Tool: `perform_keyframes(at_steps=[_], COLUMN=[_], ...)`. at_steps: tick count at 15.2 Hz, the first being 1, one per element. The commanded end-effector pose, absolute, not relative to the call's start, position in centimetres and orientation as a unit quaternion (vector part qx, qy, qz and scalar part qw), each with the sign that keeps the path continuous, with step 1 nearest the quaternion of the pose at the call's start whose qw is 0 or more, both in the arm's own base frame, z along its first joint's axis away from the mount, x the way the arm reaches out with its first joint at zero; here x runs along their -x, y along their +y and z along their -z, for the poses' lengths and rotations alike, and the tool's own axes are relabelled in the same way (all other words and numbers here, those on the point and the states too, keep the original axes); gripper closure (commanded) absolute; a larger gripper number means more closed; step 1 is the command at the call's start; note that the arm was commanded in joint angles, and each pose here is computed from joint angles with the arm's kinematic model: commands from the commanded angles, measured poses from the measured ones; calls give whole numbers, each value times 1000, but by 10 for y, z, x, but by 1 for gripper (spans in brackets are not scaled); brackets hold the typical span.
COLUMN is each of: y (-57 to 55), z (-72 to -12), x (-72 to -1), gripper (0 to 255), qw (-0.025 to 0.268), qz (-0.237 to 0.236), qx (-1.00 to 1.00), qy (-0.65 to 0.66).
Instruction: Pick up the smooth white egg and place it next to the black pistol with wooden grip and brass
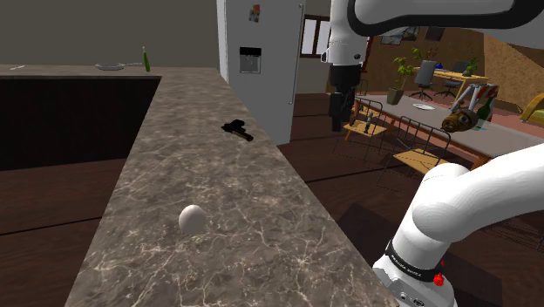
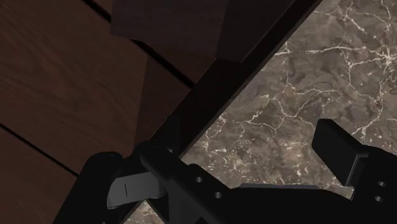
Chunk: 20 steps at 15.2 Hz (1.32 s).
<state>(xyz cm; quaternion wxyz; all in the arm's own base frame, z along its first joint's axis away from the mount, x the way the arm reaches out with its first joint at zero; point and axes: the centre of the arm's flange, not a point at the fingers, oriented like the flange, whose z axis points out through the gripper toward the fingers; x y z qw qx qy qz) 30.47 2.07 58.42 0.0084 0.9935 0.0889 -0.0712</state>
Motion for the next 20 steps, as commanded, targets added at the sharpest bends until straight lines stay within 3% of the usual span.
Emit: perform_keyframes(at_steps=[1, 20], y=[21, 221], z=[-584, -473], x=[-305, -308], gripper=[0, 0], qw=[8, -41], qz=[71, -96], qx=[-993, -994], qy=[89, 17])
